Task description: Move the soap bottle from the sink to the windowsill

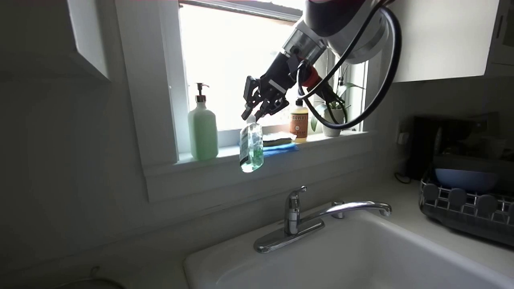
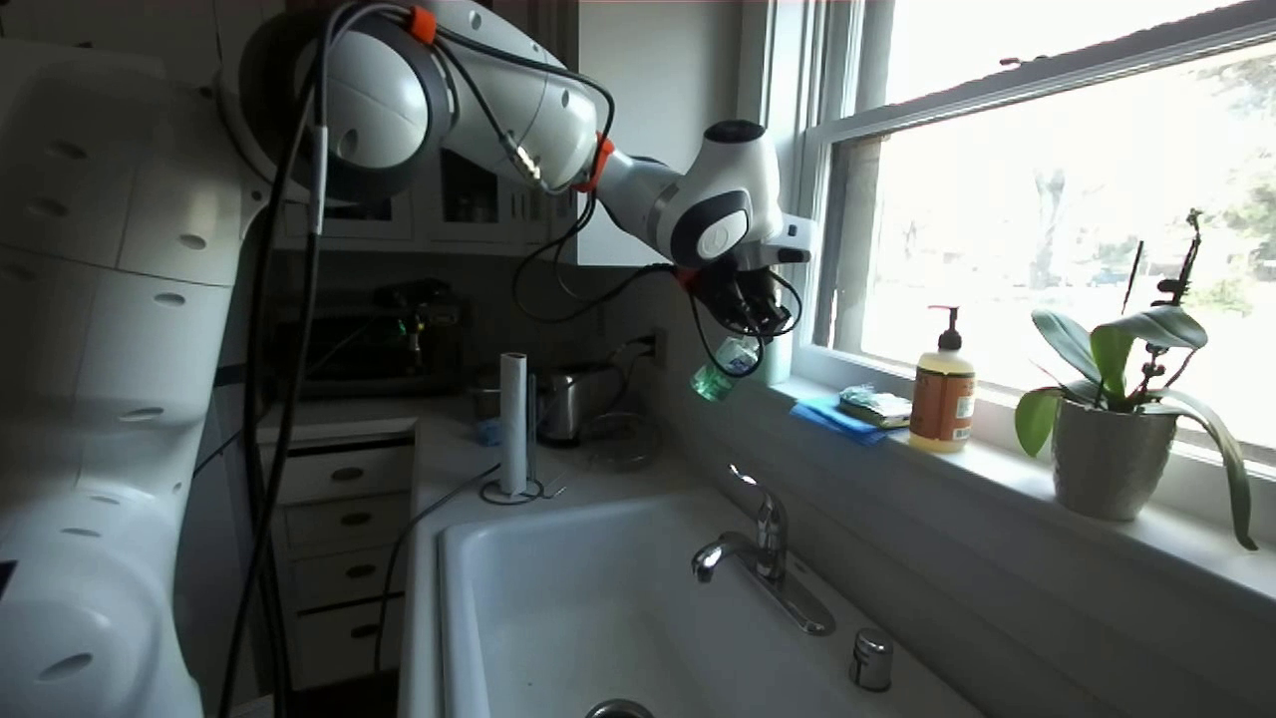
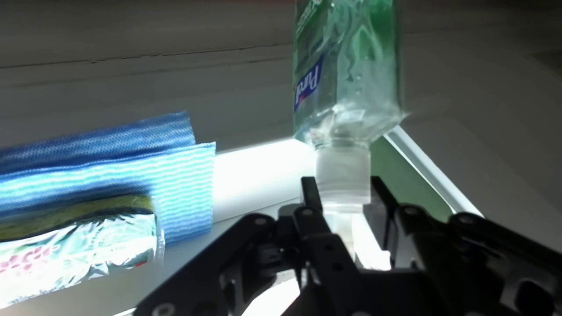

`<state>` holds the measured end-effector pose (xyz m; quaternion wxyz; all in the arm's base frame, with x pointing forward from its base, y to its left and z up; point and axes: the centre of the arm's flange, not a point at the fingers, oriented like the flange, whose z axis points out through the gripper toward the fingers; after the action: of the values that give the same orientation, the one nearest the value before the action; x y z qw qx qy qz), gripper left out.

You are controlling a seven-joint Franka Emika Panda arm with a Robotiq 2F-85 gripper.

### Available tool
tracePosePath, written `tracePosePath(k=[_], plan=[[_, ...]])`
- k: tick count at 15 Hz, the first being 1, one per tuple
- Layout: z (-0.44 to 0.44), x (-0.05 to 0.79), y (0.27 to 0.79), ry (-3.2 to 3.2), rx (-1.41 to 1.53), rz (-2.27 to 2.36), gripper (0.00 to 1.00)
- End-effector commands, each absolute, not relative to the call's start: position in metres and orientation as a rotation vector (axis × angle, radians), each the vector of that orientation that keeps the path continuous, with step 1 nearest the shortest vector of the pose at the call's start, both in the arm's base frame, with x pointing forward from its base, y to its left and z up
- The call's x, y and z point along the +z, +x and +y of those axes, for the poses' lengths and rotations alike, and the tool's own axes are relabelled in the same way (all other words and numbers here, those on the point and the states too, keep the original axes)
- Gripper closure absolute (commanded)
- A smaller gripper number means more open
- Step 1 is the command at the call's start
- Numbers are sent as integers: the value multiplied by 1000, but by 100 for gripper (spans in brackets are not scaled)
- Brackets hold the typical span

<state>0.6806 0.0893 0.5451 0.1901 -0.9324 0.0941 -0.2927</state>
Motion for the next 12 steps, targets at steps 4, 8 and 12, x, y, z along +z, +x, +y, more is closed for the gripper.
tracePosePath(k=[4, 8, 12], plan=[[95, 552, 696, -2582, -898, 172, 92], [106, 556, 717, -2562, -975, 15, 92], [109, 571, 732, -2570, -1070, -41, 92]])
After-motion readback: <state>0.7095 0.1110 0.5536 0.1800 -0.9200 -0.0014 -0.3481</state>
